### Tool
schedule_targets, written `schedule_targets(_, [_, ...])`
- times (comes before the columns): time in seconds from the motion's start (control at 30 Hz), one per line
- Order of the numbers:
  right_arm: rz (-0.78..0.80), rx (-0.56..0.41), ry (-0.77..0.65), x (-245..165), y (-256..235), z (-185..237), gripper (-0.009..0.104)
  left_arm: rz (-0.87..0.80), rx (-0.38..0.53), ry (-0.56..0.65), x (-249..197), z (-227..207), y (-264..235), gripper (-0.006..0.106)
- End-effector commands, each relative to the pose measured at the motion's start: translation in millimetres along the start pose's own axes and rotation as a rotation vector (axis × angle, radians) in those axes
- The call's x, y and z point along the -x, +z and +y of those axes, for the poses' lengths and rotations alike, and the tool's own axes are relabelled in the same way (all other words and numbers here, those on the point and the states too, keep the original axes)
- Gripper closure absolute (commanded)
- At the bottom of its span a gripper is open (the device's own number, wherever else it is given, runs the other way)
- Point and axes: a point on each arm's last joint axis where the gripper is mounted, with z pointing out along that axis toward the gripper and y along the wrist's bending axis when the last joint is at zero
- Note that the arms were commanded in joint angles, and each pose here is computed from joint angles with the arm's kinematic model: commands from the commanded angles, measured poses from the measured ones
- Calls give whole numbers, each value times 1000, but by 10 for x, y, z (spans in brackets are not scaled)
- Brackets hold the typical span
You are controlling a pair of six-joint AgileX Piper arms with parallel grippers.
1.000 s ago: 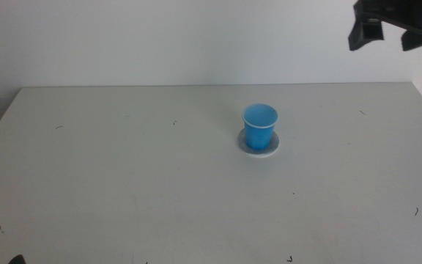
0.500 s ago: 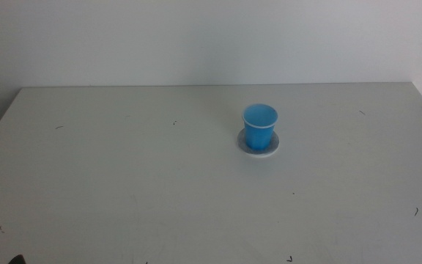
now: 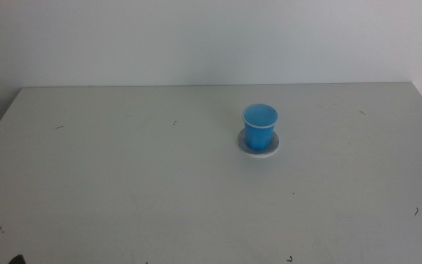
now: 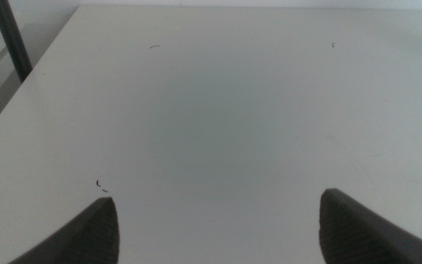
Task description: Place an empty cup on a cup mat.
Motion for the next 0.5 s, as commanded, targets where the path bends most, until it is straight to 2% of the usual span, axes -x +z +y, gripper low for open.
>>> schedule_targets(0.0, [-174, 4, -36, -1, -49, -23, 18, -82, -11, -11, 83, -10, -15, -5])
schedule_targets(0.2, [-367, 3, -128, -372, -59, -93, 18, -82, -11, -11, 83, -10, -15, -5])
schedule_targets(0.47, [-431, 11, -129, -810, -100, -162, 18, -82, -11, -11, 83, -10, -15, -5])
